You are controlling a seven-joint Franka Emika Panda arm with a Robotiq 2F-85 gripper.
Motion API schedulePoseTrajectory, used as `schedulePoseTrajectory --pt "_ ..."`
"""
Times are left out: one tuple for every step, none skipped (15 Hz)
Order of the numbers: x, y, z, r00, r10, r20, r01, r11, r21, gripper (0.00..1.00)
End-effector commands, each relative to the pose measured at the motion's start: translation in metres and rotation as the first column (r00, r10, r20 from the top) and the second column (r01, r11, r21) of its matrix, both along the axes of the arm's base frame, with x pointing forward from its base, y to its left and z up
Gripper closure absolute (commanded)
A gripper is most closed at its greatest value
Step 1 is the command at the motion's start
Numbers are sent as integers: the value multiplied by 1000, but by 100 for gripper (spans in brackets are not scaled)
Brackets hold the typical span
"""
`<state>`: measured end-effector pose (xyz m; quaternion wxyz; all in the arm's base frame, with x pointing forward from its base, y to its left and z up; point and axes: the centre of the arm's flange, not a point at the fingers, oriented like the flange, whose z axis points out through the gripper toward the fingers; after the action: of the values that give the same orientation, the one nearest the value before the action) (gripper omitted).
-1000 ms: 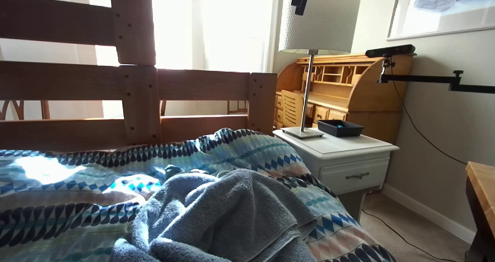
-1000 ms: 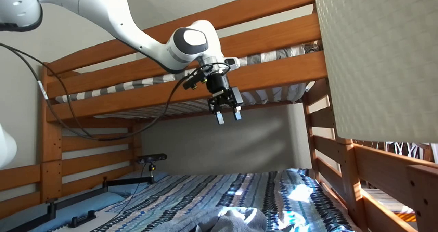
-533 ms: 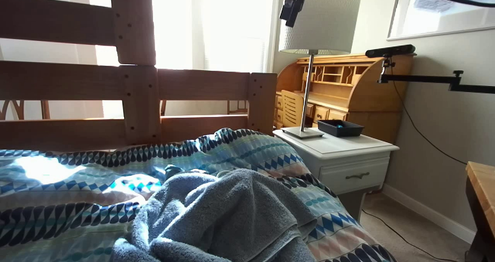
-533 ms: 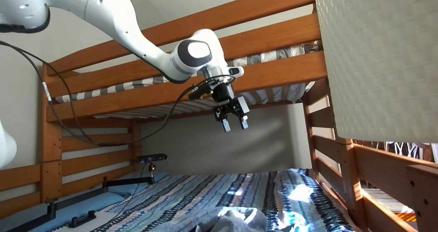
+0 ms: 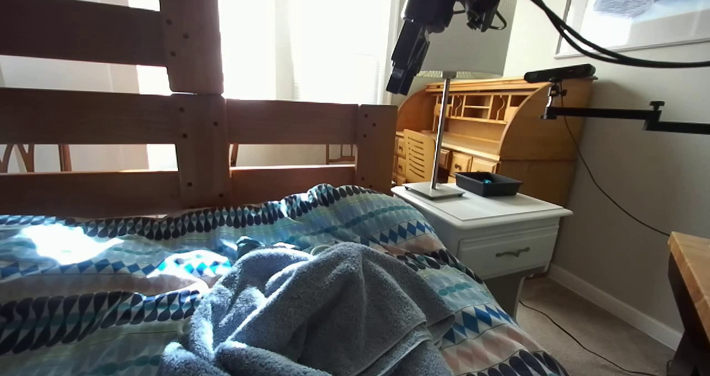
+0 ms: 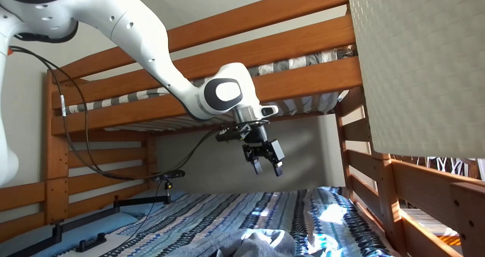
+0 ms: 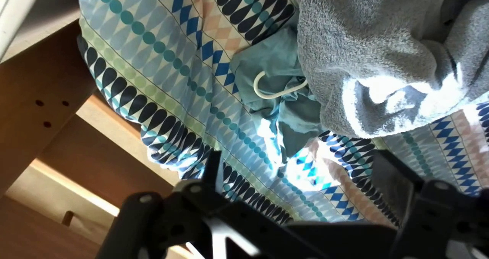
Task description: Put the white coat hanger on the blue towel
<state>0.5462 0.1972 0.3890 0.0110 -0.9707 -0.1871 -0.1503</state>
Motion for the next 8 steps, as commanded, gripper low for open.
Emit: schedulePoseTrajectory --pt "-5 2 -44 1000 -1 -25 2 999 32 0" --pt "-5 4 -54 1000 1 -26 0 1000 27 0" --pt "-7 7 -67 999 10 -41 -9 1000 28 0" --pt "-8 9 -77 999 20 -50 -19 1000 24 0" --pt "-10 13 -88 997 31 -67 -29 999 26 0" --pt "-11 16 -98 996 39 -79 -38 999 17 0" --pt "-12 18 -108 995 43 -93 -42 999 12 0" --pt "-13 20 -116 994 51 -101 -51 999 6 0"
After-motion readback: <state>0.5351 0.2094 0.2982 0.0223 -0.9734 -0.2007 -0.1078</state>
